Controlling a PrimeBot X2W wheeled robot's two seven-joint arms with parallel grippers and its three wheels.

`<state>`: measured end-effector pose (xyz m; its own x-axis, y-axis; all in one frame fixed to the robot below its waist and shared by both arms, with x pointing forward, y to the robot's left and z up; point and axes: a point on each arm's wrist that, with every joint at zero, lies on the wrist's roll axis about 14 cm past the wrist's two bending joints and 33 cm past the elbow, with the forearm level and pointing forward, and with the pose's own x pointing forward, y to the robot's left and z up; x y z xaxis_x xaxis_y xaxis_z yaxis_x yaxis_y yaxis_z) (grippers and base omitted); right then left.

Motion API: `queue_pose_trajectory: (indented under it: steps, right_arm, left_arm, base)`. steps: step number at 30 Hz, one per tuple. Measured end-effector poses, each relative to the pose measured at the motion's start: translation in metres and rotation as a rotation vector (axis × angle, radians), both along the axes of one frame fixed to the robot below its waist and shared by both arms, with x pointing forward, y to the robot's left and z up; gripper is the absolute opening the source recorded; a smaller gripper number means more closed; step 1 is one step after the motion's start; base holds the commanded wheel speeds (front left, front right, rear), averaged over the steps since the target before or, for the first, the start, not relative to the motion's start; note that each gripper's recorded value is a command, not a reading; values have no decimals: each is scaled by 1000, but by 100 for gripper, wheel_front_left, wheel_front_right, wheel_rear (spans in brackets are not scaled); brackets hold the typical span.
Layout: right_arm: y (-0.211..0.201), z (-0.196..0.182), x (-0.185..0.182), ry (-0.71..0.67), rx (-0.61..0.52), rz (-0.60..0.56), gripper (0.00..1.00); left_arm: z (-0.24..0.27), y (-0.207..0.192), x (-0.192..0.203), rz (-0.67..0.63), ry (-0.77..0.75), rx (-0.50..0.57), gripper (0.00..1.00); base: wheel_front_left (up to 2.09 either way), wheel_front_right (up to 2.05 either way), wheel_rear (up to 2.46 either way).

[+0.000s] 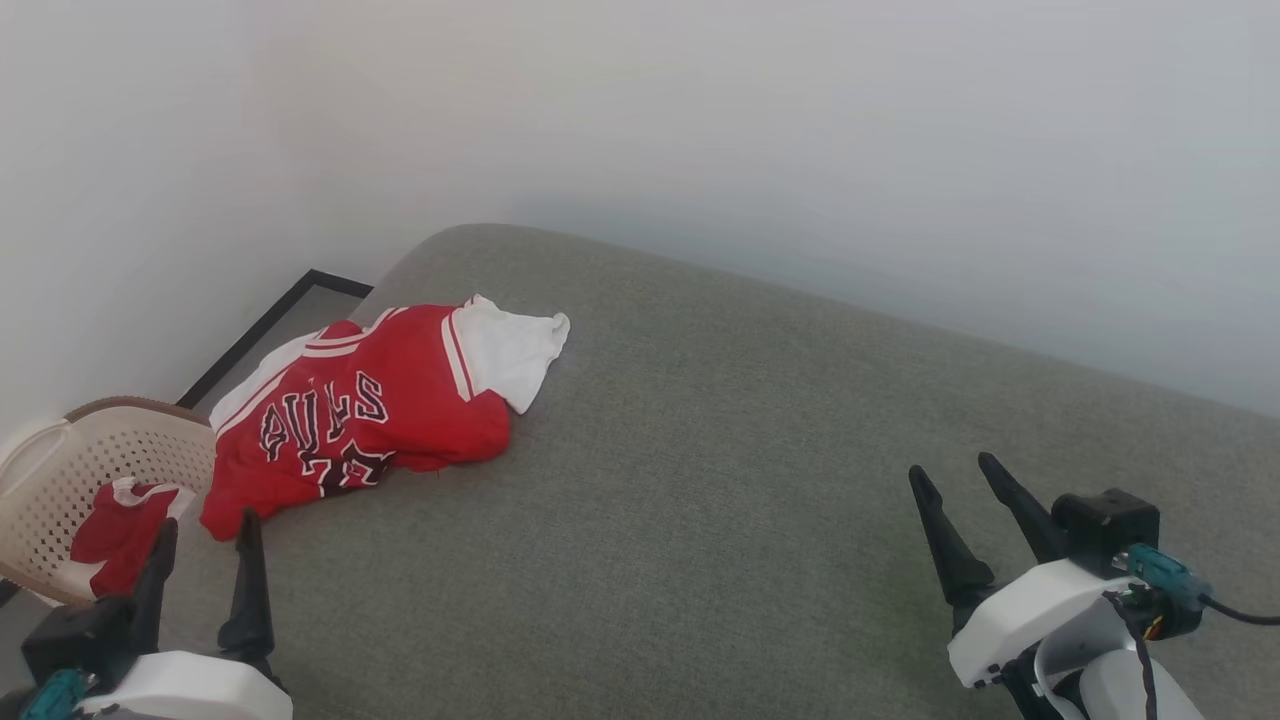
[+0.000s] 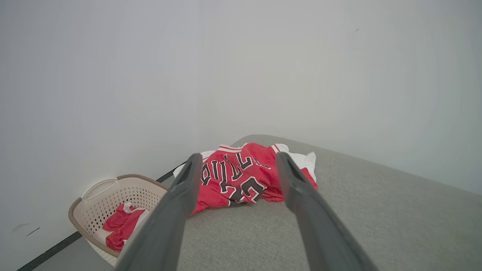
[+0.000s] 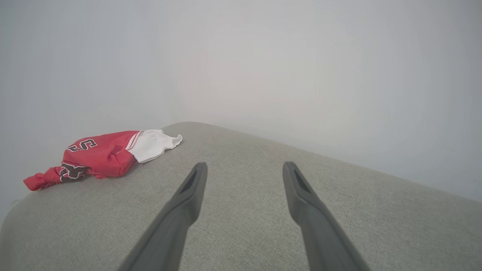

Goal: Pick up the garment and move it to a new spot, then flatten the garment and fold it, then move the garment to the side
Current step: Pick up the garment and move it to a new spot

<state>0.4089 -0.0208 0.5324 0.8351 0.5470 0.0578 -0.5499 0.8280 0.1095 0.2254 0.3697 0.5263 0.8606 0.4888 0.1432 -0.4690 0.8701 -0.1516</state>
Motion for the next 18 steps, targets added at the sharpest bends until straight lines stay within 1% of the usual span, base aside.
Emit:
queue_pose_trajectory:
  steps: [10,16,18]
  right_arm:
    - [-5,-5,2,16,12,-14,100]
    - [-17,-10,8,27,14,-44,100]
    - [-22,-11,11,29,14,-54,100]
  left_arm:
    - [-2,4,2,25,1,-33,100]
    - [1,5,21,14,5,-52,100]
    - [0,7,30,9,31,-45,100]
  base:
    - [0,0,0]
    - [0,0,0]
    - [0,0,0]
